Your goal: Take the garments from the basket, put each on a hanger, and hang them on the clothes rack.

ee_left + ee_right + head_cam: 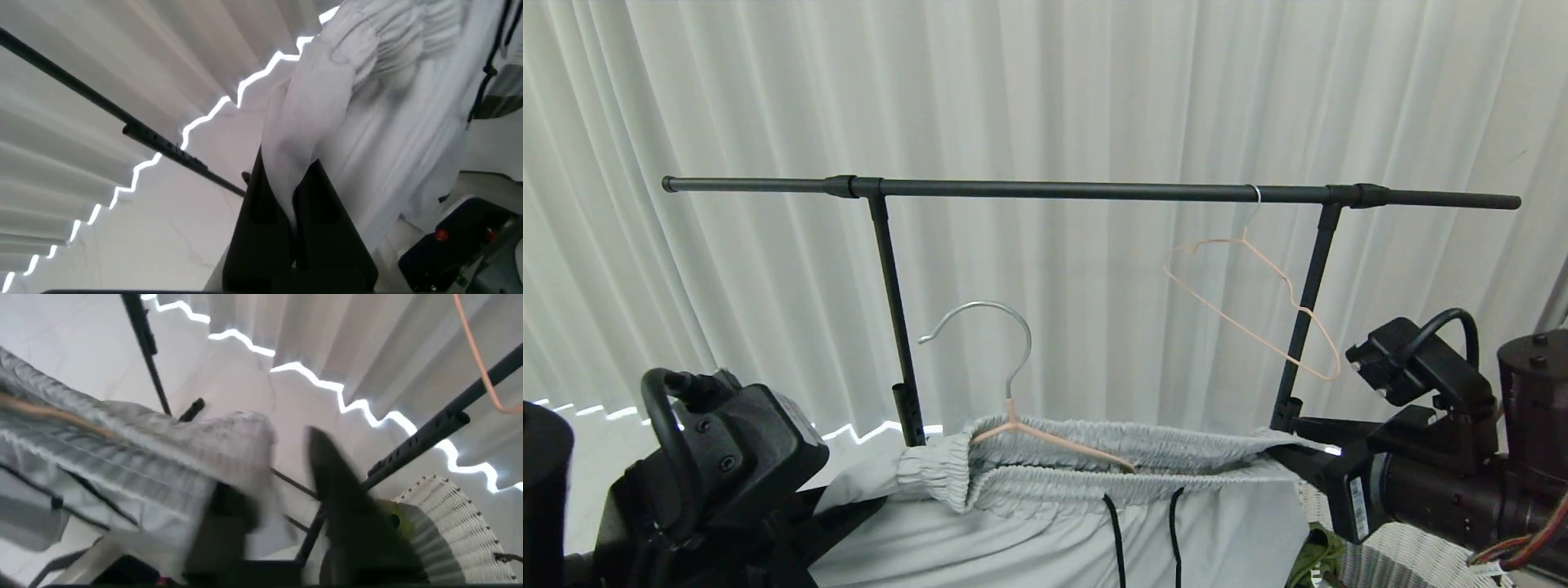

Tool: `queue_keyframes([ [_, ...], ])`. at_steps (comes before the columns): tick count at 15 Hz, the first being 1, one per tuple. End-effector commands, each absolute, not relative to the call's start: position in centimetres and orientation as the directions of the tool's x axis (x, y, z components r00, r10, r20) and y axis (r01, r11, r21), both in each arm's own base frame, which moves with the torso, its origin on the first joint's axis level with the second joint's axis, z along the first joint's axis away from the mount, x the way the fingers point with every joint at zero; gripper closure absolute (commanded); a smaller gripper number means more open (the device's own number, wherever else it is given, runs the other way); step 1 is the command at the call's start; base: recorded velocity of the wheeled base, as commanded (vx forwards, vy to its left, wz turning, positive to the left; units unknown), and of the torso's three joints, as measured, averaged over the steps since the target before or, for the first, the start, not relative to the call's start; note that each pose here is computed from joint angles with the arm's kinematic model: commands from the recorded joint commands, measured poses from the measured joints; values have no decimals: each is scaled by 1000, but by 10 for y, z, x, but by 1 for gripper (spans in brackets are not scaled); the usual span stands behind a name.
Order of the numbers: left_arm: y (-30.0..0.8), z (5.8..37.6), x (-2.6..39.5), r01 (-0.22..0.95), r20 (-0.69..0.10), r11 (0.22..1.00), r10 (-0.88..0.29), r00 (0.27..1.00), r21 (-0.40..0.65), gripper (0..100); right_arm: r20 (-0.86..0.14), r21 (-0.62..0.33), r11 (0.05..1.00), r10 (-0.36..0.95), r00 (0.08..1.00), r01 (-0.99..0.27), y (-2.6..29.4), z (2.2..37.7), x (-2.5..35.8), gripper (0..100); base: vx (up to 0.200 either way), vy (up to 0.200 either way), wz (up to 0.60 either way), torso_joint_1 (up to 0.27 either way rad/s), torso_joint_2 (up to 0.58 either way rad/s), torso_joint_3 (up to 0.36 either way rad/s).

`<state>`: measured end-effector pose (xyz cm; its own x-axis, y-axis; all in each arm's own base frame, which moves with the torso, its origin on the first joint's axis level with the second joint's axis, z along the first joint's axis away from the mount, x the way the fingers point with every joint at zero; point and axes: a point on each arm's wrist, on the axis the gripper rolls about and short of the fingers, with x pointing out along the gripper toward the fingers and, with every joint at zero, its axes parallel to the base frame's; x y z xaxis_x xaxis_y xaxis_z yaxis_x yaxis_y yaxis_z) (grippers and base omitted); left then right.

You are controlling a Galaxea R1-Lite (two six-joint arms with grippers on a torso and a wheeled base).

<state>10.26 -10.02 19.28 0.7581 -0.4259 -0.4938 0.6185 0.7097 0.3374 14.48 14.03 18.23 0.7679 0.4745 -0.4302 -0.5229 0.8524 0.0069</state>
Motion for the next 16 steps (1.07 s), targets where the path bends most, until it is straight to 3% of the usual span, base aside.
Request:
queue_keyframes([
  [1,-101,192,104,616,-498,714,-422,758,333,100,-397,14,815,536,745,-579,138,193,126,0,0,0,0,0,0,0],
  [7,-96,201,90,713,-446,649,-573,687,265,100,-435,-40,673,654,619,-739,131,199,89,0,0,0,0,0,0,0],
  [10,-86,206,77,788,-395,575,-686,610,219,100,-441,-93,494,758,481,-864,137,201,88,0,0,0,0,0,0,0],
  [12,-83,207,72,814,-371,543,-727,579,205,100,-440,-96,394,807,394,-914,150,206,94,0,0,0,0,0,0,0],
  [16,-85,211,69,832,-338,506,-761,554,227,100,-470,-49,285,839,274,-957,190,207,108,0,0,0,0,0,0,0],
])
